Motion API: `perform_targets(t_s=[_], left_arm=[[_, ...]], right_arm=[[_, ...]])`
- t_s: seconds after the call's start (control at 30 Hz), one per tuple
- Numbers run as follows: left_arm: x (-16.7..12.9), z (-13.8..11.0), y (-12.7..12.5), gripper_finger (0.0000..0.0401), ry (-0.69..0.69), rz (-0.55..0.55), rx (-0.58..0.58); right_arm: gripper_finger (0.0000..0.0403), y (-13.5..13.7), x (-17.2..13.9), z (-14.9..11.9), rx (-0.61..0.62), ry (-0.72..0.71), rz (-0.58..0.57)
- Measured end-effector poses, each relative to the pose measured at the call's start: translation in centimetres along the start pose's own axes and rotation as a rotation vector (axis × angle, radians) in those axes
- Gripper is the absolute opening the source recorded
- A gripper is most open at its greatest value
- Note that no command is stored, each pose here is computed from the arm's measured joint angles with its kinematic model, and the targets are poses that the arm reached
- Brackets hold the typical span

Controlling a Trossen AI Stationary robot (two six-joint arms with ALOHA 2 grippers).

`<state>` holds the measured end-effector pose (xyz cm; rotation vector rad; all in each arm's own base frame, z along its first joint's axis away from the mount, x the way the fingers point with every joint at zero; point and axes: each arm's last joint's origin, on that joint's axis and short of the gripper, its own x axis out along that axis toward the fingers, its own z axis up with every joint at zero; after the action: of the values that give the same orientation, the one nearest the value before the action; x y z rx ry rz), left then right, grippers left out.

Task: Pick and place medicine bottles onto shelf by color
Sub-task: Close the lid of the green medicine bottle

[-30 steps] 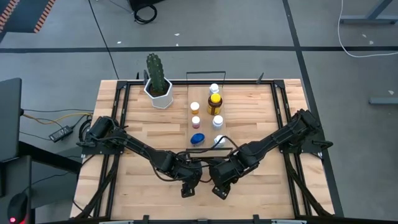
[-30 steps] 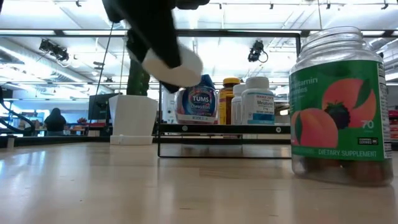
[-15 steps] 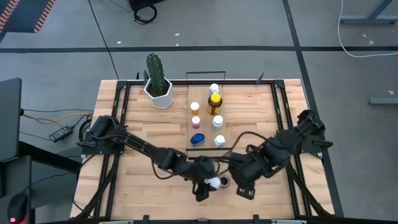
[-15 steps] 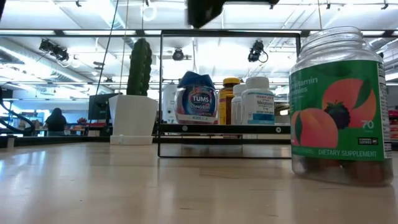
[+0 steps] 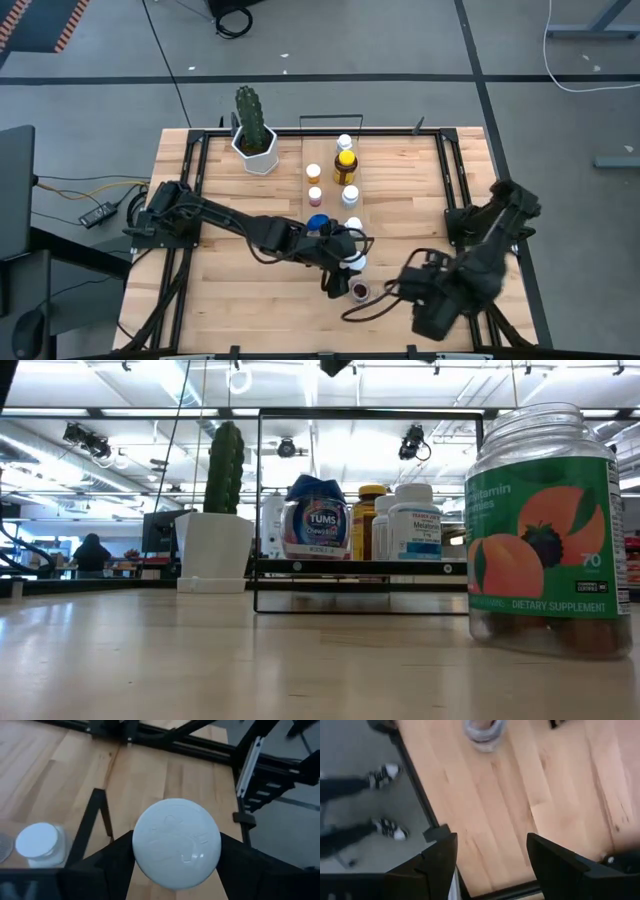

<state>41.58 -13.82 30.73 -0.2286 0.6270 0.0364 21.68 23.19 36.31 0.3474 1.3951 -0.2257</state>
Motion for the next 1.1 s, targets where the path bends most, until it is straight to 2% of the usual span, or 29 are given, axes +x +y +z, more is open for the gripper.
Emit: perform_targets(t_s=[0.2,0.27,0.43,0.53,0.67,0.77,0.83,1.1], left_arm=[[1.1,-1.1,-0.9,0.0244,0.024,-0.012,0.015],[1.6,-1.2,-1.4,0.0243,0.003,-0.03,0.018],[2.8,-2.5,-2.0,0.0248,0.054,-0.031,0.058],[3.3,-2.4,-2.4,0.0247,0.017,-0.062,0.059],[4.3,-3.1,-2.5,0.0245,0.032,-0.074,0.072],[4.9,-3.3,-2.6,0.0247,0.033,-0.091,0.074],[5.0,-3.6,-2.6,0.0248,0.054,-0.097,0.079],[5.5,-3.9,-2.6,0.0247,0.062,-0.108,0.09]], right_arm=[[0.0245,-2.2,-1.0,-4.0,0.199,-0.094,-0.014],[0.0245,-2.9,-0.7,-5.4,0.254,-0.089,-0.018],[0.0245,-4.4,0.3,-8.2,0.377,-0.079,0.004],[0.0245,-4.8,1.6,-9.4,0.423,-0.073,0.002],[0.0245,-4.4,3.9,-10.4,0.445,-0.059,0.041],[0.0245,-3.6,6.3,-10.6,0.427,-0.078,0.127],[0.0245,-3.7,8.2,-10.5,0.432,-0.091,0.147],[0.0245,-5.3,13.2,-9.7,0.497,-0.11,0.112]])
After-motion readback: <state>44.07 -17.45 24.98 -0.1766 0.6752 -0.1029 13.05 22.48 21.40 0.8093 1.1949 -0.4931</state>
